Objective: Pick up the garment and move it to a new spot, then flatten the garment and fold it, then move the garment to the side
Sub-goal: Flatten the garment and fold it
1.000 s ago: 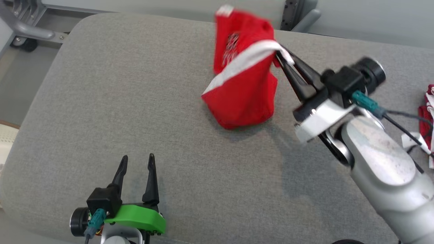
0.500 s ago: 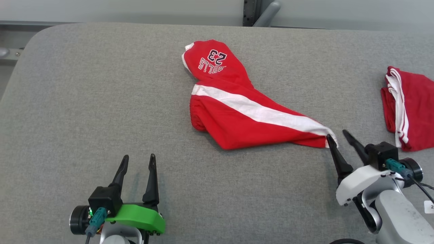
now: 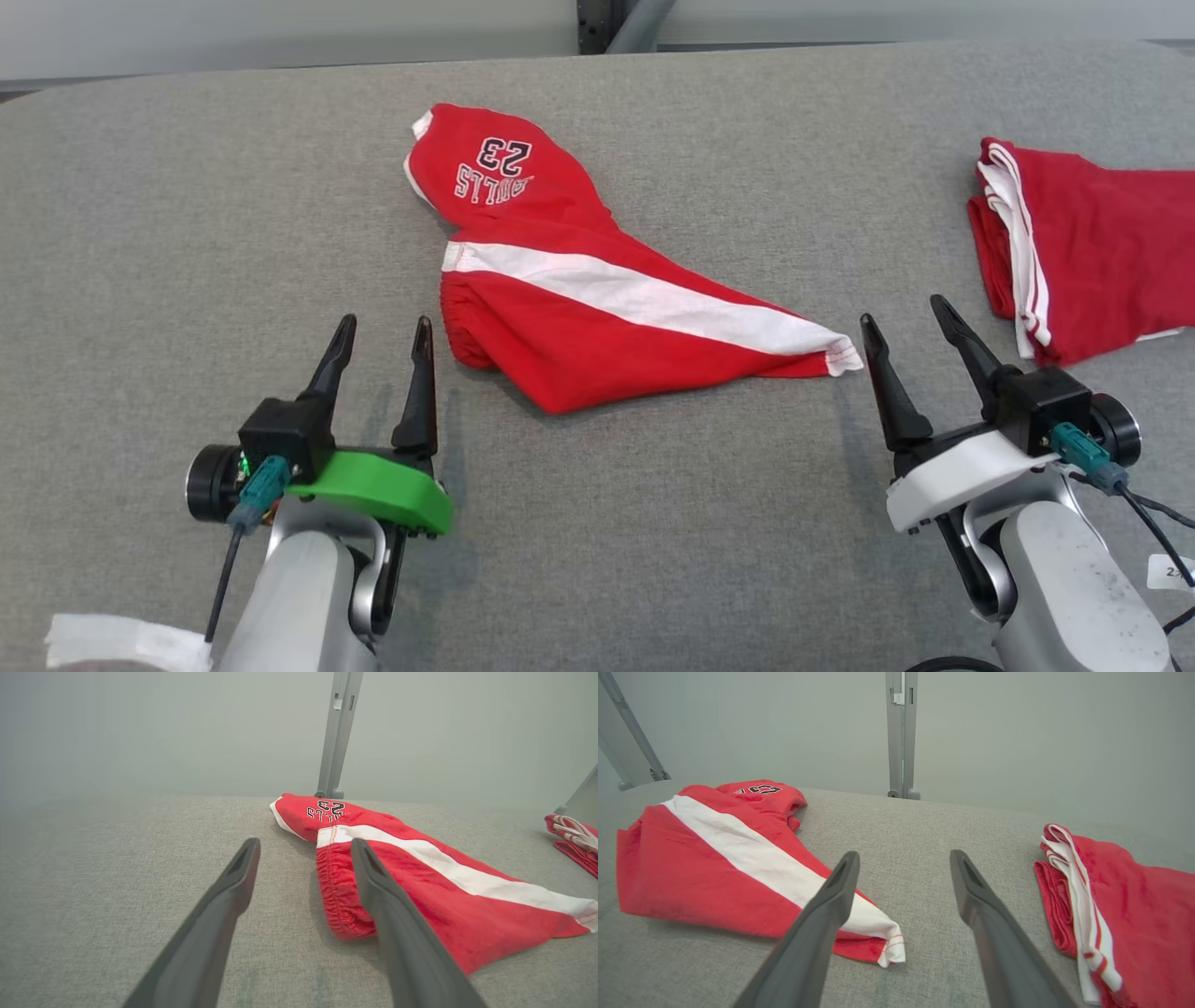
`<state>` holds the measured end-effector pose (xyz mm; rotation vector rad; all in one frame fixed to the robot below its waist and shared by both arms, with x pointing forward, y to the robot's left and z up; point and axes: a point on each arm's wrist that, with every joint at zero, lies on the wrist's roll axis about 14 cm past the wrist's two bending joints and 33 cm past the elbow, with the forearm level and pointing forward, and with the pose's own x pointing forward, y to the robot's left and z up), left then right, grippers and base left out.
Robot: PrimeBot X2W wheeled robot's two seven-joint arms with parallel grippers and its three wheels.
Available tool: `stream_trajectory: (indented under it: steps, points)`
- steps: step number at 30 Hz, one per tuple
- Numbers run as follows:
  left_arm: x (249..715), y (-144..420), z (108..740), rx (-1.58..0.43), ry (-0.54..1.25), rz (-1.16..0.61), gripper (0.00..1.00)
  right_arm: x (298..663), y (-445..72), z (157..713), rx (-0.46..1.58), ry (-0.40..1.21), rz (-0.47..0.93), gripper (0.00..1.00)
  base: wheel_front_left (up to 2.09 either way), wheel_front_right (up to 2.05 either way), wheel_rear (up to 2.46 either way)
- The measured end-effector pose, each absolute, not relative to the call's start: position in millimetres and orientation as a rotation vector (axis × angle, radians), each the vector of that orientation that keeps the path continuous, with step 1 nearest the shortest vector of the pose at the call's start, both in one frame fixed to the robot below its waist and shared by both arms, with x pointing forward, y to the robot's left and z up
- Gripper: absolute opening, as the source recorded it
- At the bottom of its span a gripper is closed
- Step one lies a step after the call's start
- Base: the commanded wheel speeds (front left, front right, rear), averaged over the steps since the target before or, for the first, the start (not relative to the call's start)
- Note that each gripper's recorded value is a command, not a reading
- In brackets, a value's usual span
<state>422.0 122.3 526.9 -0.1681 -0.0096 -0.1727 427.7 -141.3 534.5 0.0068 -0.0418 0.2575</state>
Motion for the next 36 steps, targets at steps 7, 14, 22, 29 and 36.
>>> stream_trajectory:
  steps: [7, 14, 22, 29, 36]
  points:
    - [442.2, 95.5, 490.8, -0.180, 0.111, -0.251, 1.00, 424.1, -159.0, 525.5, 0.011, -0.020, 0.202, 1.00, 0.00, 0.00, 0.00]
    - [445.1, 74.9, 466.2, -0.239, 0.187, -0.293, 0.18, 422.0, -177.9, 515.1, 0.023, 0.007, 0.141, 1.00, 0.00, 0.00, 0.00]
    - [434.4, 80.6, 469.0, -0.249, 0.175, -0.271, 0.00, 419.9, -187.6, 511.4, 0.029, 0.018, 0.109, 1.00, 0.00, 0.00, 0.00]
    - [421.3, 112.3, 489.6, -0.235, 0.104, -0.182, 0.00, 422.3, -165.2, 514.1, 0.056, 0.010, 0.155, 1.00, 0.00, 0.00, 0.00]
    - [389.4, 141.5, 486.3, -0.235, 0.111, -0.081, 0.00, 420.5, -140.1, 516.1, 0.076, 0.008, 0.213, 1.00, 0.00, 0.00, 0.00]
